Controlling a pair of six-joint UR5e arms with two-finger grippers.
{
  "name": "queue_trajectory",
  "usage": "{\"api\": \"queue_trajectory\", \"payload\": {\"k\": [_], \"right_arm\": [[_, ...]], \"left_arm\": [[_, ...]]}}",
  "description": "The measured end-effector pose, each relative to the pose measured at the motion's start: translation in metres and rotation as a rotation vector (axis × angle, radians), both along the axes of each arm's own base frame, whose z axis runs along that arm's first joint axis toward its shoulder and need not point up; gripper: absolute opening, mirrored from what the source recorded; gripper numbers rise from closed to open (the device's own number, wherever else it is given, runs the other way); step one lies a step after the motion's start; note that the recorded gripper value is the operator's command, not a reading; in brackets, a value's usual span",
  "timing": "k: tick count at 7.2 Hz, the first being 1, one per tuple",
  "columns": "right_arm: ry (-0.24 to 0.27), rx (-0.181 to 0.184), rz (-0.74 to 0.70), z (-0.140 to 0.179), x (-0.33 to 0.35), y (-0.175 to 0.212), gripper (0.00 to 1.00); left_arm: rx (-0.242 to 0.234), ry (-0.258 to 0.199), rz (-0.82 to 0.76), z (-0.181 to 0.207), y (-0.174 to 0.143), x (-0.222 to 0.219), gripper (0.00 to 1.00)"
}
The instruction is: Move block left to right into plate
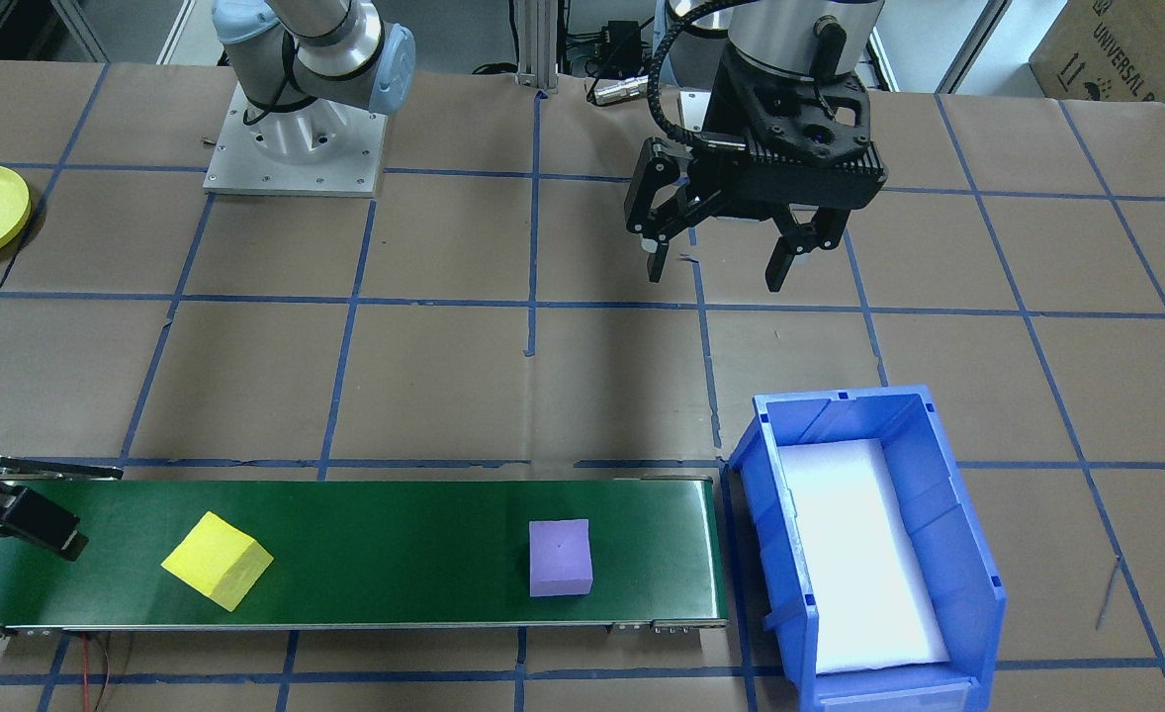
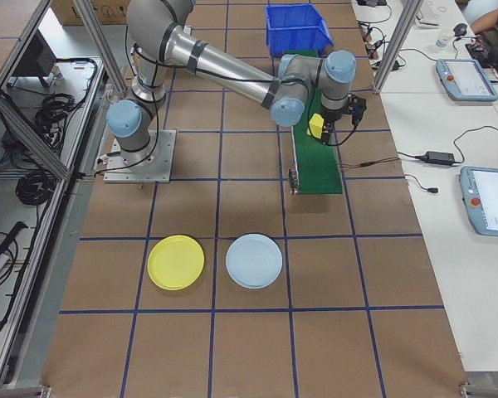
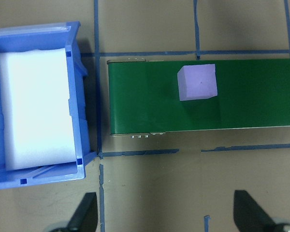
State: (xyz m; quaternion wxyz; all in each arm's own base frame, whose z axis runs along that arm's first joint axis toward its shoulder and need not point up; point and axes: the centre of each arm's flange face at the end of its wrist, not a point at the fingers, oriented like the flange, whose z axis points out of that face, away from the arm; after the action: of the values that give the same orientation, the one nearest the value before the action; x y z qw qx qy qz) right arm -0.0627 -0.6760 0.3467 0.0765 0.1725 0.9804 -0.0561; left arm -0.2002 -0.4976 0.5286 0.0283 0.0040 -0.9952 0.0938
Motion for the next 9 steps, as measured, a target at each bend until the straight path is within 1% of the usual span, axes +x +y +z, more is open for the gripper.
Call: {"api": "queue_trajectory", "payload": {"k": [1,2,3,4,6,8,9], "right_arm": [[-0.018,0.004,-0.024,-0.002,0.002,0.001,1.00],[-0.047,0.010,-0.050,-0.008,0.005,0.002,1.00],[-0.072,0.016,-0.075,-0.017,0.007,0.002,1.00],[-0.083,0.015,-0.096,-0.026,0.007,-0.001,1.00],[-0.088,0.007,-0.121,-0.042,0.006,-0.007,1.00],[-0.086,0.002,-0.107,-0.052,0.005,-0.009,1.00],[-0.084,0.014,-0.098,-0.064,0.004,-0.011,0.95]], "left_arm": [[0.011,-0.001,0.024,-0.003,0.009,0.015,1.00],[0.023,-0.007,0.043,-0.005,0.016,0.027,1.00],[0.038,-0.012,0.051,-0.006,0.022,0.032,1.00],[0.045,-0.018,0.053,-0.007,0.026,0.034,1.00],[0.063,-0.054,0.000,-0.009,0.029,0.037,1.00],[0.083,-0.066,-0.038,-0.010,0.031,0.039,1.00],[0.085,-0.071,-0.042,-0.010,0.031,0.039,1.00]]}}
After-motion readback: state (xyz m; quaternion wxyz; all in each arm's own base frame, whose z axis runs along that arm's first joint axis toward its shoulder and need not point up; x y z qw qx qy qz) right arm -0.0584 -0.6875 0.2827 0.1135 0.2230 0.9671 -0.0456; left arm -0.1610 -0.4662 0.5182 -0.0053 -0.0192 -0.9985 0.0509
